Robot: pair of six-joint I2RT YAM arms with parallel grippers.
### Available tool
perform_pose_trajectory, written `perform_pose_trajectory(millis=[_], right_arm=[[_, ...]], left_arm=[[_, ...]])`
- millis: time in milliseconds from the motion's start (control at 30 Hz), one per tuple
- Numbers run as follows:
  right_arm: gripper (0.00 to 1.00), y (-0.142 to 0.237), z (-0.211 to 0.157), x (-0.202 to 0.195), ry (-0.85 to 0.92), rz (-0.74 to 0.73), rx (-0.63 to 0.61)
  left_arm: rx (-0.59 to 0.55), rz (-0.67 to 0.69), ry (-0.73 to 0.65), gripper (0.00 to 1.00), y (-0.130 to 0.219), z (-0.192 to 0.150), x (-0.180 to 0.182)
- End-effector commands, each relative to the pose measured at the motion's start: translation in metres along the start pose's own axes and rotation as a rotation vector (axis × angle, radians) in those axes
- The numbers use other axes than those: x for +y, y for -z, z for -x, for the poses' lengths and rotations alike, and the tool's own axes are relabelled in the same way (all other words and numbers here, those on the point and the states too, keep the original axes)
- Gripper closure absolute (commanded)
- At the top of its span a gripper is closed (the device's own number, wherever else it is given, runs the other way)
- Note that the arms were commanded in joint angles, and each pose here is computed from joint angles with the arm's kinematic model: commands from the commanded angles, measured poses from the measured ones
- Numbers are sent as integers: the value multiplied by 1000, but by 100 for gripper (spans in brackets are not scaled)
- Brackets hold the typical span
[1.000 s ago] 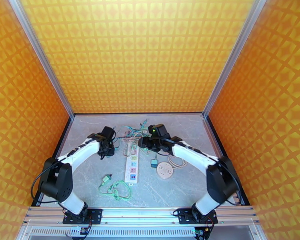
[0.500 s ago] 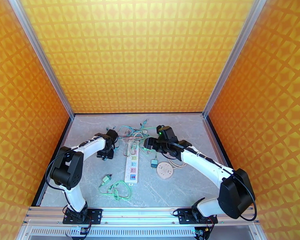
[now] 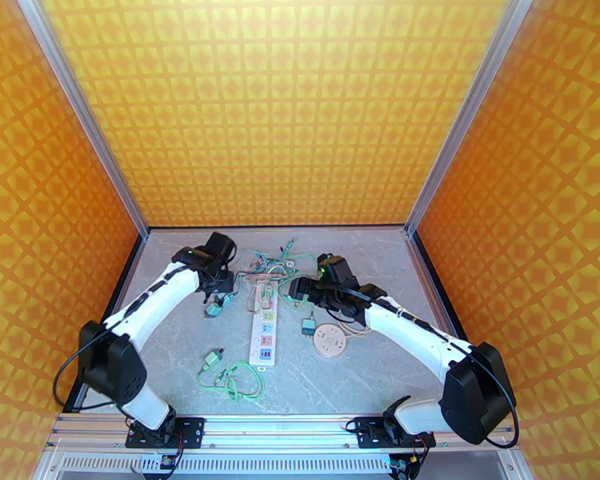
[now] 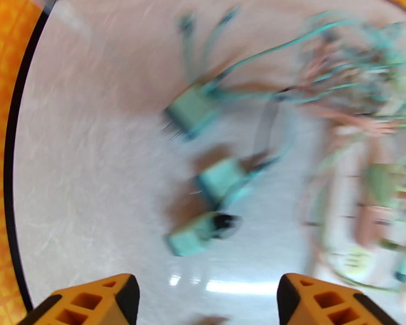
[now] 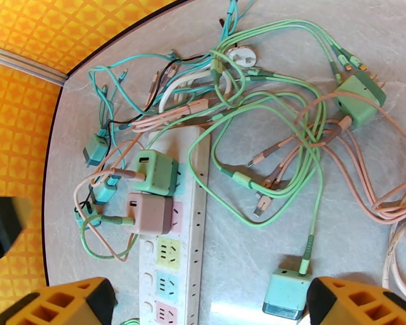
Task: Pull the plug off the socket
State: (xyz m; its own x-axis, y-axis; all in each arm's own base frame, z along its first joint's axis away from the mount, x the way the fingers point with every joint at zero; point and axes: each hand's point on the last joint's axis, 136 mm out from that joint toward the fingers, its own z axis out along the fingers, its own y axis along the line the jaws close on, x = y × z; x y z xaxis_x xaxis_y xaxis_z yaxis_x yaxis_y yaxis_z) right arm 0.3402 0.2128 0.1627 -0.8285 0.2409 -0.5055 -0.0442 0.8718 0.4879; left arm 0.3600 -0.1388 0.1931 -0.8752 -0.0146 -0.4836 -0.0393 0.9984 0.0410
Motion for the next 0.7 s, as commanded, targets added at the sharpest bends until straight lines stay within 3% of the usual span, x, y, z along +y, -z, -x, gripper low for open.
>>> perform_pose_trajectory(millis=[0,300,667], right_arm=[[1,7,8,-6,-20,-14,-47],[2,18,10,-12,-19,-34,-70],[2,32,6,-21,-12,-62,-90]], left_arm=[[9,-104,6,31,18,-8,-41],[73,-253,-61,31,-4,-31,-126],[169,-176,-52,35,-67,-47,-133]])
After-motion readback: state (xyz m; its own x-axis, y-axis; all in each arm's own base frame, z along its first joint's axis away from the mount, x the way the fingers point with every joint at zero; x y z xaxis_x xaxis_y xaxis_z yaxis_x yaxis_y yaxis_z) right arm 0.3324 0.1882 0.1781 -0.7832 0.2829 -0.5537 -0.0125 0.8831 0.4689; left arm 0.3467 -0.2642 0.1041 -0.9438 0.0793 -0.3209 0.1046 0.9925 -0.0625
